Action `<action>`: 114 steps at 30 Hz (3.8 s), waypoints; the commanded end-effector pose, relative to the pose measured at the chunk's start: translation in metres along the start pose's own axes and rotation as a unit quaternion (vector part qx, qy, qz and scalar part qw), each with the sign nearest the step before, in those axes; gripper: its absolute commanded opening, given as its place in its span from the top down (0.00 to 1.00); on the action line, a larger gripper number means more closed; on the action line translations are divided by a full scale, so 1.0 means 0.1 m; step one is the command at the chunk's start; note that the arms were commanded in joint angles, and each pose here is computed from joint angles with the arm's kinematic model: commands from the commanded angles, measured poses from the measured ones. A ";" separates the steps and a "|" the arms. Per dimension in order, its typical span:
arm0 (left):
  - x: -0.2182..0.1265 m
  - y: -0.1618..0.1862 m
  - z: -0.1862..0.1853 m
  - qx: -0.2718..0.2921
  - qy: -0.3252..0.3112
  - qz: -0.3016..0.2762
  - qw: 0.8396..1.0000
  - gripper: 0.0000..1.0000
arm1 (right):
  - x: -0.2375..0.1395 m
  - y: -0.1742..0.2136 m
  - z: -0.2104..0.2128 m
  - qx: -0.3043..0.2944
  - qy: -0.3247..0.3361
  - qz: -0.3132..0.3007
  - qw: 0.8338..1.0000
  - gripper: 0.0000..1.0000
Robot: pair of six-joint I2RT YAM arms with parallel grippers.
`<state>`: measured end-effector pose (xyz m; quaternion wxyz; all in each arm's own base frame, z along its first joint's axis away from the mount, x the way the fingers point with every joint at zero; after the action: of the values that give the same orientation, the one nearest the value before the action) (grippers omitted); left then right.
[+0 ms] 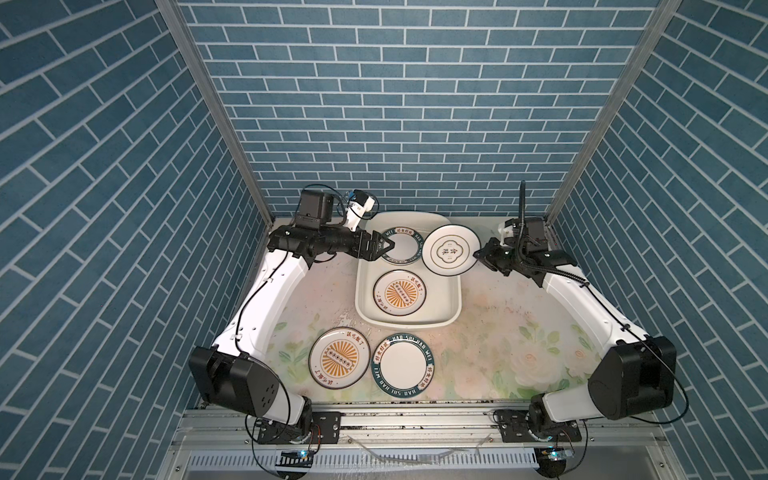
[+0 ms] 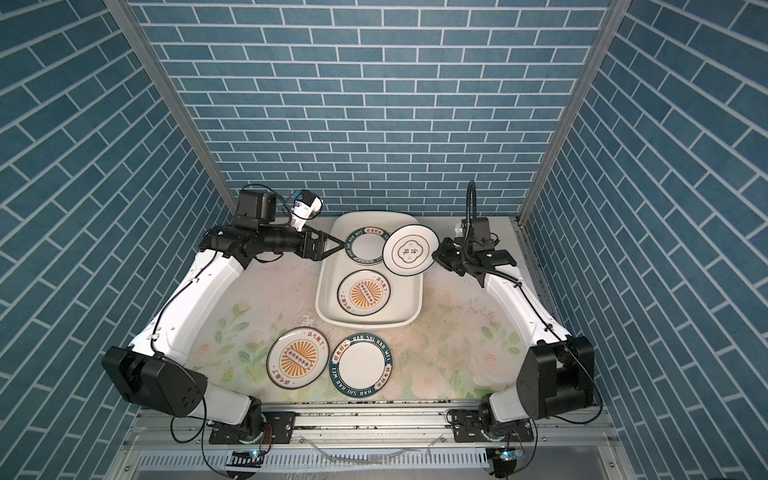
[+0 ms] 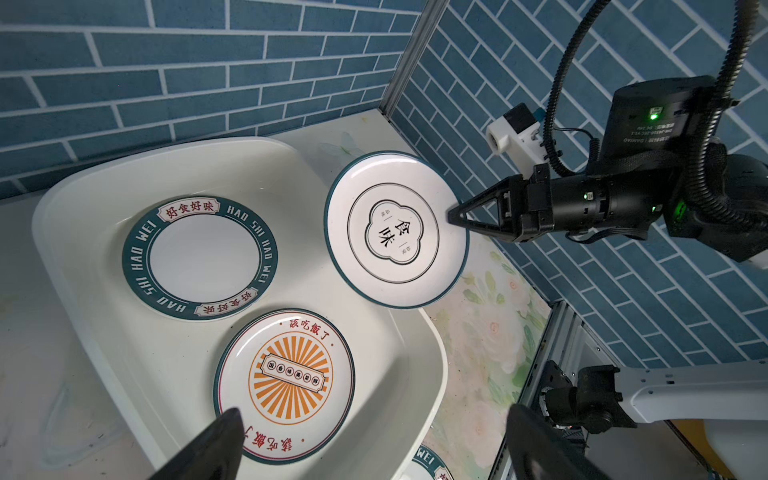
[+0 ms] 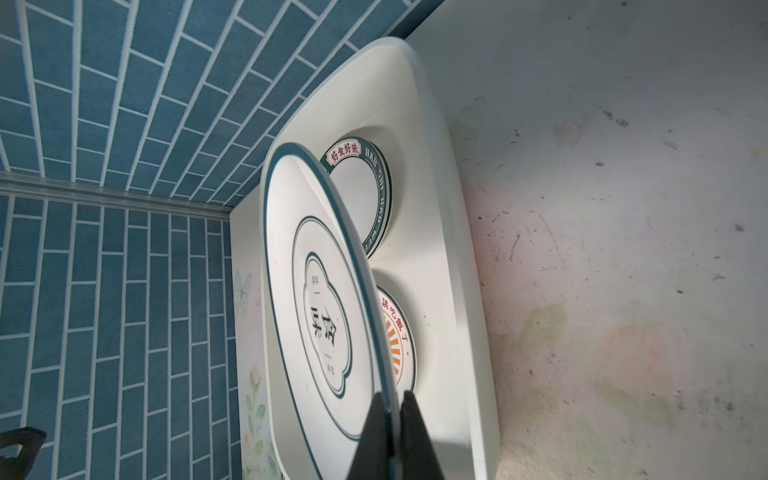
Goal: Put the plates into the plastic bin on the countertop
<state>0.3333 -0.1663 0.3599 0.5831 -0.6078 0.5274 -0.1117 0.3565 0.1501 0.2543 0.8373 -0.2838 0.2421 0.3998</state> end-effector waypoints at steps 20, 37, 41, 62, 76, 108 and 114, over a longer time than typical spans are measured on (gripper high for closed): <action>-0.27 -0.09 0.03 -0.006 -0.004 -0.042 0.999 0.00 | 0.96 0.47 0.34 -0.049 -0.030 0.147 0.988 1.00; -0.28 -0.05 0.06 -0.012 -0.002 -0.046 0.999 0.00 | 1.41 0.82 0.14 -0.047 -0.008 0.224 0.973 1.00; -0.28 -0.05 0.06 -0.019 0.004 -0.049 0.999 0.00 | 1.46 0.86 0.05 -0.044 0.003 0.230 0.972 1.00; -0.33 -0.08 0.05 -0.020 0.007 -0.056 0.998 0.00 | 1.62 0.98 -0.12 -0.033 0.026 0.243 0.969 1.00; -0.34 -0.09 0.03 -0.019 0.008 -0.060 0.998 0.00 | 1.62 1.02 -0.21 -0.028 0.039 0.248 0.968 0.95; -0.34 -0.08 0.03 -0.025 0.018 -0.066 0.997 0.01 | 1.66 1.09 -0.39 -0.019 0.082 0.266 0.960 0.82; -0.34 -0.08 0.02 -0.027 0.019 -0.067 0.997 0.00 | 1.67 1.09 -0.41 -0.020 0.089 0.268 0.959 0.81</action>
<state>0.3302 -0.1430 0.3759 0.5467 -0.6538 0.5055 -0.1351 0.3581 0.2704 0.0954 0.6836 -0.2444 0.3636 0.5838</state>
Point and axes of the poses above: each gripper's point midway between its finger pads, its own x axis out along the fingers, its own z axis along the line the jaws close on, y = z × x, the point moved 5 cm from there along -x, back along the fingers, and after that the axes turned 9 degrees about x, right-handed, at the moved point
